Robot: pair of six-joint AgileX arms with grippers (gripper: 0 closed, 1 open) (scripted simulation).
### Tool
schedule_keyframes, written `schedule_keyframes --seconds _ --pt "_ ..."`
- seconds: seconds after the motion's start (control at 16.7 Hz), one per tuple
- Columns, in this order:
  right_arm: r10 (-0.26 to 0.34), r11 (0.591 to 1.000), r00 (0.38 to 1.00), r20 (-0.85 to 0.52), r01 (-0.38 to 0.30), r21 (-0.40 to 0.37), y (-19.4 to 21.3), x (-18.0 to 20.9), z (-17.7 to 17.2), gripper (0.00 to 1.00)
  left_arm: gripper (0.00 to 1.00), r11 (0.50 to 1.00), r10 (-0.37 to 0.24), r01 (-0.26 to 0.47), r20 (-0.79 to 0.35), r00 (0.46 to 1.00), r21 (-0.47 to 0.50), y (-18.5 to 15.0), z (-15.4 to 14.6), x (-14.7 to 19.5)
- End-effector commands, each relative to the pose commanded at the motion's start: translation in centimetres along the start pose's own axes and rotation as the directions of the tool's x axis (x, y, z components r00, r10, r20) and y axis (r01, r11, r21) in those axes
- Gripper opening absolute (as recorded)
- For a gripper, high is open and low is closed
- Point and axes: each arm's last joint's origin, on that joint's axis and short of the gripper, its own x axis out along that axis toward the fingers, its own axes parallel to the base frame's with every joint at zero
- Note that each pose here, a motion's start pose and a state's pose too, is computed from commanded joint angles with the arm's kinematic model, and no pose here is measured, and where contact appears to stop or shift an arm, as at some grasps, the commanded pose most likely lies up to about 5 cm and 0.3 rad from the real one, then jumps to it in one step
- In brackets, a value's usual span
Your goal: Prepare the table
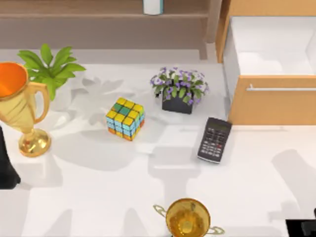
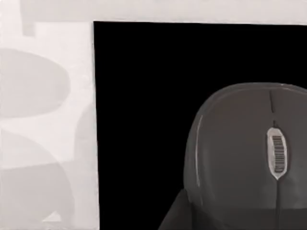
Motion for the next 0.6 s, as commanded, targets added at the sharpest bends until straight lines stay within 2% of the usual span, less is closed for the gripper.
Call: schedule_keyframes --seconds 0.6 --pt "-0.012 1.000 1.000 -0.017 0.012 0.003 -0.37 0.98 -0.88 0.00 1.00 1.000 0.000 0.000 0.000 1.000 0.000 0.00 0.00 0.00"
